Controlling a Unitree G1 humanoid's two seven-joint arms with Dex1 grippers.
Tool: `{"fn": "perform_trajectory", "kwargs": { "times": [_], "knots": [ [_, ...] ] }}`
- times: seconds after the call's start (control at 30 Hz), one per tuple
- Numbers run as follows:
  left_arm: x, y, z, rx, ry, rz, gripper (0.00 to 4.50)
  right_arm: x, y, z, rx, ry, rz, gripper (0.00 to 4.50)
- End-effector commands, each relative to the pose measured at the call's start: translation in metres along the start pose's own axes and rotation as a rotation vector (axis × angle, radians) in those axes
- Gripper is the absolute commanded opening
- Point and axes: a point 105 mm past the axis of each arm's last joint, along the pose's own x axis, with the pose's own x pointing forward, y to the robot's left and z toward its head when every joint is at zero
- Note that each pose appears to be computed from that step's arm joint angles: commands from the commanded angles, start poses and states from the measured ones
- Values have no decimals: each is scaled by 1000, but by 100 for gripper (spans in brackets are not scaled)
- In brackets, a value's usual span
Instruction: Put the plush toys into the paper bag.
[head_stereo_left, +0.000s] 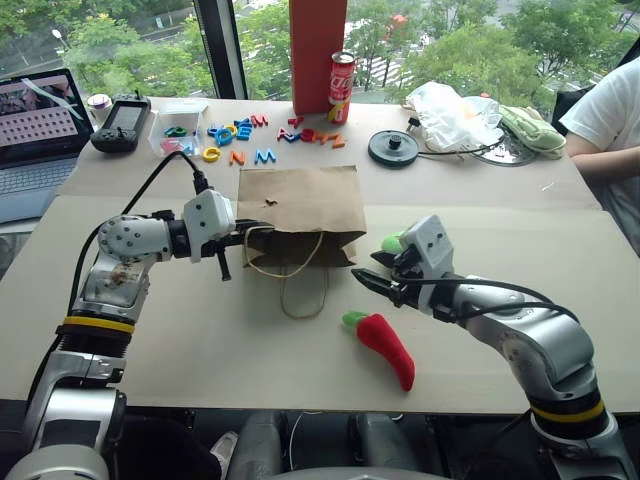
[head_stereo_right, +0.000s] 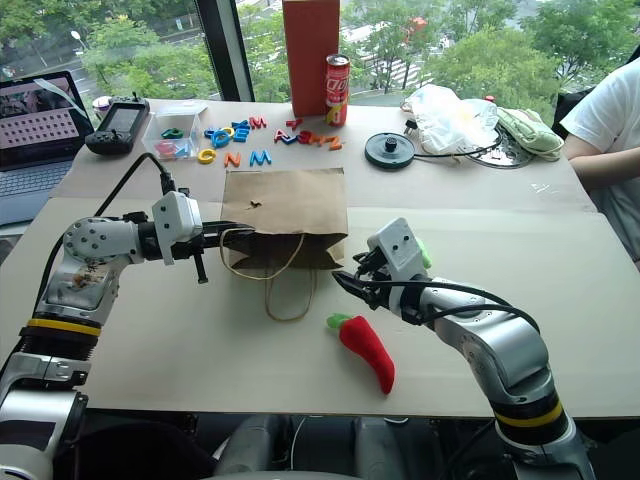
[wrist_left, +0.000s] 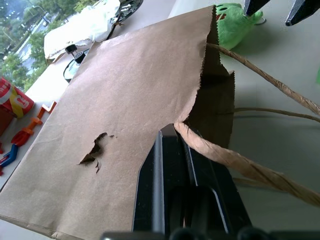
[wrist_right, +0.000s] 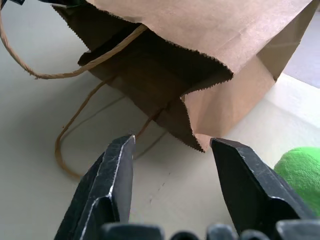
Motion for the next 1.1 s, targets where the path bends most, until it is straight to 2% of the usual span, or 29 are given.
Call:
{"fn": "perform_trajectory", "kwargs": {
  "times": [0.03, 0.13, 0.37, 0.47, 0.77, 1.1],
  "knots": [
    [-3, 7, 13, 21, -34, 35, 0, 9, 8, 6, -22, -17, -10, 107],
    [-1, 8, 17, -1, -51, 30, 0, 27, 15, 8, -18, -30, -4, 5],
    [6, 9, 40, -73, -116, 47, 0, 56, -1, 14, -54, -90, -181, 5],
    [6, 7, 44, -91, -124, 46, 0, 65, -13, 5, -69, -74, -268, 5],
    [4, 26, 58, -187, -159, 144, 0, 86, 4, -37, -167, 87, -241, 5],
    [1, 34, 62, -205, -170, 190, 0, 88, 2, -45, -209, 128, -230, 5]
  ]
}}
